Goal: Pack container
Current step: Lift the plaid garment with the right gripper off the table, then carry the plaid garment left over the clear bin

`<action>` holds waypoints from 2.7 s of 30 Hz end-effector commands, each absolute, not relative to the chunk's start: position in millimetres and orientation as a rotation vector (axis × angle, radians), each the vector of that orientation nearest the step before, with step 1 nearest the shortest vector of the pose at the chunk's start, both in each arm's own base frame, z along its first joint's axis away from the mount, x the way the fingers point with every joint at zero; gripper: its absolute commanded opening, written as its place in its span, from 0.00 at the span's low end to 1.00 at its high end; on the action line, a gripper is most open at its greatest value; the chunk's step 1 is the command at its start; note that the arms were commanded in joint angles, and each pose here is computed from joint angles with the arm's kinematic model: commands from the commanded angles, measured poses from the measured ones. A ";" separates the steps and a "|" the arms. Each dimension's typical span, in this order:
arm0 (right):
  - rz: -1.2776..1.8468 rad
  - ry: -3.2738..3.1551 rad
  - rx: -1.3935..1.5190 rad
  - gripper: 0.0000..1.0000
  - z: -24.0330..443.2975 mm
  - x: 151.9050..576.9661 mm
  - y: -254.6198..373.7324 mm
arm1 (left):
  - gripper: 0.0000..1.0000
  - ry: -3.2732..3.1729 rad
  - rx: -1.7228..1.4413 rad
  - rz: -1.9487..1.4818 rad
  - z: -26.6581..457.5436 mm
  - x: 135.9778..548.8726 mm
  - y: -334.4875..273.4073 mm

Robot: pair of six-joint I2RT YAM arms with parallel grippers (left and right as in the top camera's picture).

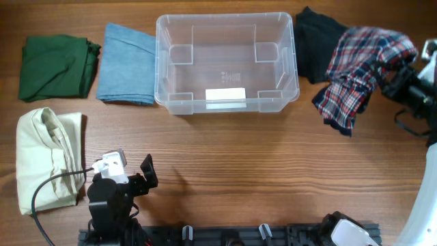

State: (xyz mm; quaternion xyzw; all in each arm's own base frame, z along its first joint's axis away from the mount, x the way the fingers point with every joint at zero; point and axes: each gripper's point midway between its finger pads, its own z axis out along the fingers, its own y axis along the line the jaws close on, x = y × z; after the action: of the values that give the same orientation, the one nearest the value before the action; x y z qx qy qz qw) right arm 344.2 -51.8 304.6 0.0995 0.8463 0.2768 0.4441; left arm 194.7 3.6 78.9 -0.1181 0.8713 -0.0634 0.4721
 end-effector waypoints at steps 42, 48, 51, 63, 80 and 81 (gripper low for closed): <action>0.844 1.954 -0.522 0.04 326.9 426.6 185.1 | 1.00 2.135 -0.302 -0.181 78.0 193.6 1.5; 0.859 1.968 -0.567 0.04 310.9 430.1 208.7 | 1.00 2.135 -0.302 -0.181 78.0 193.6 1.5; 0.843 1.982 -0.590 0.04 300.5 432.4 217.4 | 1.00 2.135 -0.302 -0.181 78.0 193.6 1.5; 0.747 2.075 -0.545 0.04 266.5 447.9 216.2 | 1.00 2.135 -0.302 -0.181 78.0 193.6 1.5; 0.616 2.245 -0.424 0.04 208.8 468.3 199.4 | 1.00 2.135 -0.302 -0.181 78.0 193.6 1.5; 0.616 2.245 -0.424 0.04 208.6 468.3 199.5 | 1.00 2.135 -0.302 -0.181 78.0 193.6 1.5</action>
State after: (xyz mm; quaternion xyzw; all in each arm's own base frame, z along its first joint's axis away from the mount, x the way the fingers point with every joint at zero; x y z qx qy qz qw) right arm 456.6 204.9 197.1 -0.1771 0.8792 0.2617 0.3565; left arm 194.7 3.6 78.9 -0.1181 0.8713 -0.0634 0.4721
